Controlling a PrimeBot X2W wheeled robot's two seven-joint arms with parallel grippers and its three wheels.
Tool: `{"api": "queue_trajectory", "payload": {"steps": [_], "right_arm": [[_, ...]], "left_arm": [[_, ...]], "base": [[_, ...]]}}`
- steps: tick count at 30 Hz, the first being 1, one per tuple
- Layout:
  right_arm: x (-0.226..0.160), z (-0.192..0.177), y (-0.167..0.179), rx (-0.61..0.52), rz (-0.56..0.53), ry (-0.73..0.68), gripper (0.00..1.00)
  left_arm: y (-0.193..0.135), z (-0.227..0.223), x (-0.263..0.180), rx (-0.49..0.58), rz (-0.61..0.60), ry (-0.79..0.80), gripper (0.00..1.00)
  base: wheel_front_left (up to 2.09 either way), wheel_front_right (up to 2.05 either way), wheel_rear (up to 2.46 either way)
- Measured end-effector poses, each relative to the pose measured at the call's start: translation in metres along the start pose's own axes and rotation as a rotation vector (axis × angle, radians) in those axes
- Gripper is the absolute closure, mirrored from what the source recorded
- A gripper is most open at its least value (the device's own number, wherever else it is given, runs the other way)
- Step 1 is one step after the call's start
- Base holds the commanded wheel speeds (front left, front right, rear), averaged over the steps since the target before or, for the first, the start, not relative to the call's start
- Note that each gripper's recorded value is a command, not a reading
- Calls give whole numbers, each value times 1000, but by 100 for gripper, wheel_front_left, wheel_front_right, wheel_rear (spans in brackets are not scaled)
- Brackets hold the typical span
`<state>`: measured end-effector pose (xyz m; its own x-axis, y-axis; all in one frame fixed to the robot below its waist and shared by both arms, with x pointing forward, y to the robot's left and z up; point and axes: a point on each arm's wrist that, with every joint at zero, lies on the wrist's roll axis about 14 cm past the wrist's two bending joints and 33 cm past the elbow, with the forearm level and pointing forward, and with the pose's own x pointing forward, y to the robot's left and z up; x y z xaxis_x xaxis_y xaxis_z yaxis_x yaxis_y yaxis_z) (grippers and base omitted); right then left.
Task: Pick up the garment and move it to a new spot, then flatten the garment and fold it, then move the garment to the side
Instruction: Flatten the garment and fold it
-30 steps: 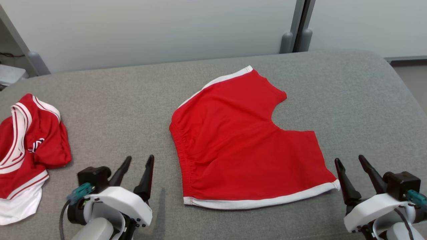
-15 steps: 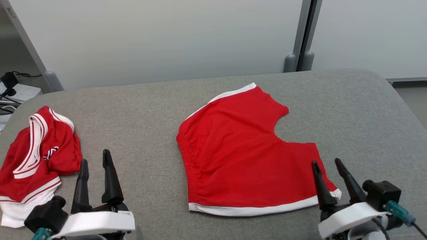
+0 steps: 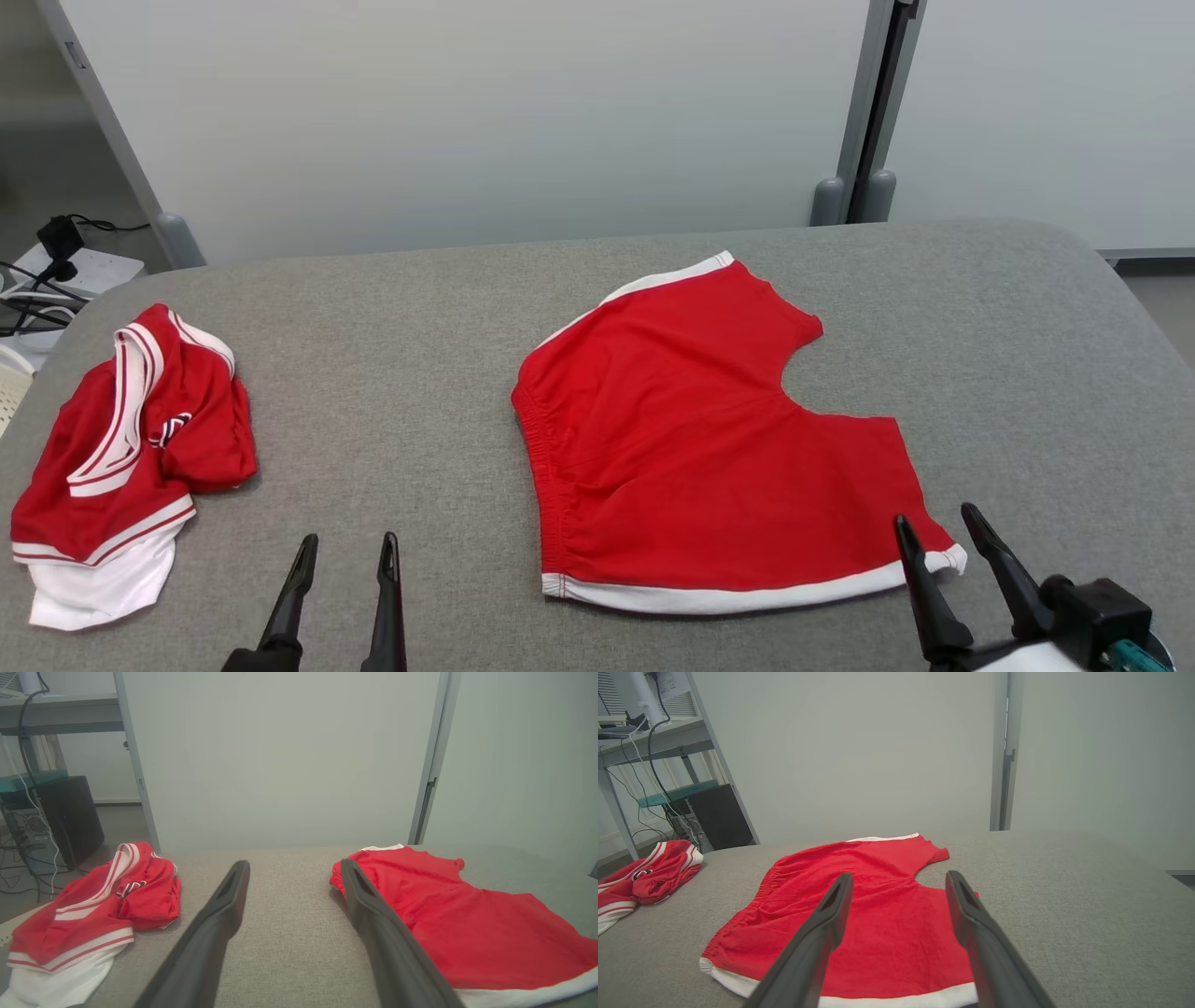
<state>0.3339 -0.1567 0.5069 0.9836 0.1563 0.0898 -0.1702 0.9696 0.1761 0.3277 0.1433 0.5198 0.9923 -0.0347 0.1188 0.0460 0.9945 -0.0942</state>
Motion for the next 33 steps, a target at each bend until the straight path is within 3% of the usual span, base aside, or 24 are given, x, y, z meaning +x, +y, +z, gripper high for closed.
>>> {"api": "queue_trajectory", "payload": {"steps": [8, 33], "right_arm": [[-20, -13, -10, 13, -40, 40, 0], [-21, -11, -16, 13, -61, 34, 0]], "left_arm": [[6, -20, -13, -27, 19, 69, 0], [-13, -43, -20, -30, -58, 144, 0]], "base": [[0, 0, 0], [0, 0, 0]]}}
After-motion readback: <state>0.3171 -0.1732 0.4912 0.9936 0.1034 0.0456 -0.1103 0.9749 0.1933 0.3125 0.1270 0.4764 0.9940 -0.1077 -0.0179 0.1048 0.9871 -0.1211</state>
